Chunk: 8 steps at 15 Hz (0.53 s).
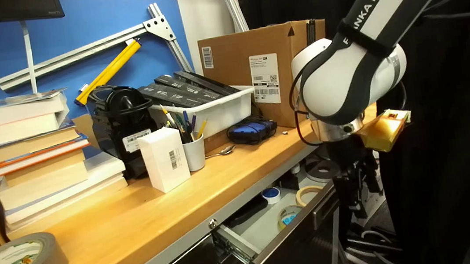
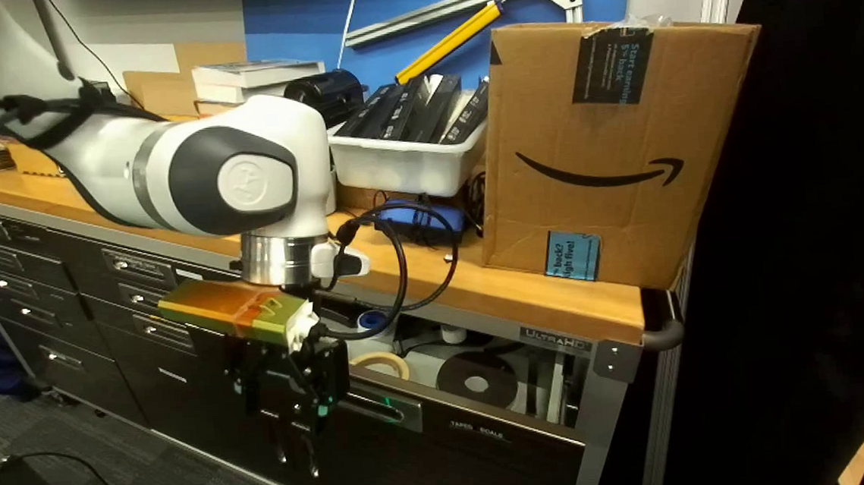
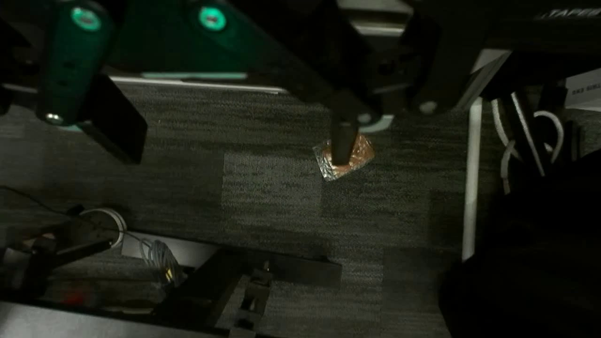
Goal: Put the blue object inside the drawer and close it
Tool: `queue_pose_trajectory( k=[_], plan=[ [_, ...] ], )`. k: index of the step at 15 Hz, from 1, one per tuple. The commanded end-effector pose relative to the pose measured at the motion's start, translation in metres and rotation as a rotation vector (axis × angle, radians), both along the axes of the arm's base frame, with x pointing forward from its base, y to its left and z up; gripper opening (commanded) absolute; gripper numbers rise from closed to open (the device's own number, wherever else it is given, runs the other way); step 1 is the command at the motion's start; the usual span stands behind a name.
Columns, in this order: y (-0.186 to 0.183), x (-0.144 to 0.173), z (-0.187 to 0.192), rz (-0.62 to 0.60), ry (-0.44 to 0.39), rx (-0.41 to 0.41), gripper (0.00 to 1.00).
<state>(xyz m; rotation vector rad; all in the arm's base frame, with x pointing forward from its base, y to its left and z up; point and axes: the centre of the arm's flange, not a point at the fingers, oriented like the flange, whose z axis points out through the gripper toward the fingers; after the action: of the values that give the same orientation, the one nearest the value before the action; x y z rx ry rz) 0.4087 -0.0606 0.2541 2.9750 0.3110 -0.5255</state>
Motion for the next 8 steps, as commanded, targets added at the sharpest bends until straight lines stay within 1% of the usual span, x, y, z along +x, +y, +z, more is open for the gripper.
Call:
queue_pose_trajectory(
  k=[1, 3, 4, 8],
  plan=[
    [0.01, -0.006, -0.042, 0.039, 0.059, -0.067, 1.0],
    [0.019, -0.006, -0.057, 0.02, 0.015, -0.097, 1.0],
    [0.025, -0.002, -0.061, -0.014, -0.062, -0.109, 1.0],
    [0.05, 0.019, -0.059, -0.127, -0.281, -0.079, 1.0]
  ],
)
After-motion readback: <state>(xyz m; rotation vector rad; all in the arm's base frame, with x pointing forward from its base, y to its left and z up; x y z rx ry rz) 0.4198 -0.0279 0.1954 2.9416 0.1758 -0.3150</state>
